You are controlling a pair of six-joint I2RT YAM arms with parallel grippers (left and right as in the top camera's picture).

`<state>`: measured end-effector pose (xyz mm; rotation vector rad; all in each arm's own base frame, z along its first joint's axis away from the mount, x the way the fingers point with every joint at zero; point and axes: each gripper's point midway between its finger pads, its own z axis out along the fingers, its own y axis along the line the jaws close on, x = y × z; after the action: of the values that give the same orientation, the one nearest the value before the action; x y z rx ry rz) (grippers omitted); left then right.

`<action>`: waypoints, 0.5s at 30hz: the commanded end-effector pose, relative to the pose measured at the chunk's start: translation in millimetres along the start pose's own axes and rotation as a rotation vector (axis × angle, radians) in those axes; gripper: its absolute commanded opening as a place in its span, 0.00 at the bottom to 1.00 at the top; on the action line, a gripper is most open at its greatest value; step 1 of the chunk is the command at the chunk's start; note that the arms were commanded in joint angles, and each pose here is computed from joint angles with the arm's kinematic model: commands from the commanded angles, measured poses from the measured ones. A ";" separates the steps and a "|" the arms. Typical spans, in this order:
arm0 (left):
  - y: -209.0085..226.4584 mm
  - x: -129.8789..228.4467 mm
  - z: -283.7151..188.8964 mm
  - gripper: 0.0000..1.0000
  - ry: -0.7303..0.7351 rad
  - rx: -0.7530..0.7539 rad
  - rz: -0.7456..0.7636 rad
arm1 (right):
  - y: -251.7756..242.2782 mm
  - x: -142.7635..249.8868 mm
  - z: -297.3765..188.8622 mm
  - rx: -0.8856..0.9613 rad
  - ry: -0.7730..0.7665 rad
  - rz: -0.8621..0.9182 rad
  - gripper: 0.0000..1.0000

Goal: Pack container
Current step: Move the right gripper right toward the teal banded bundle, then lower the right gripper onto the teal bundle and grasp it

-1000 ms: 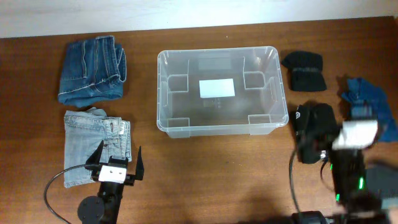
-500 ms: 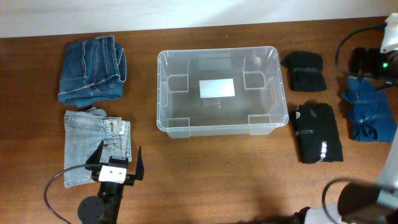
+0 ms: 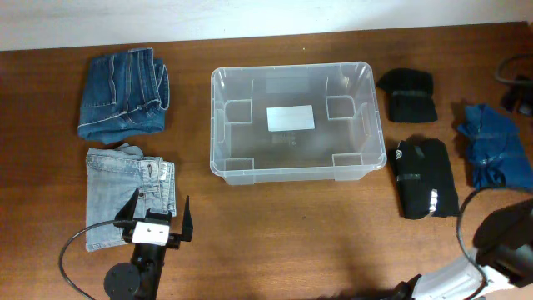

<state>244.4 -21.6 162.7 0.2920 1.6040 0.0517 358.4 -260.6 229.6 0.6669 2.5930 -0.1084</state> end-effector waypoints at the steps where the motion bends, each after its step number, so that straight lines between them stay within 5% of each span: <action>1: -1.9 0.8 0.0 0.99 -0.004 0.010 0.016 | -27.8 0.2 12.0 0.013 0.016 0.090 0.99; 15: -1.9 0.8 0.0 0.99 -0.004 0.010 0.016 | -106.8 45.3 92.3 0.040 0.201 0.264 0.99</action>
<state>244.4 -21.6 162.7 0.2920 1.6040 0.0517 316.7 -341.7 148.0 1.0070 2.6446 -0.0582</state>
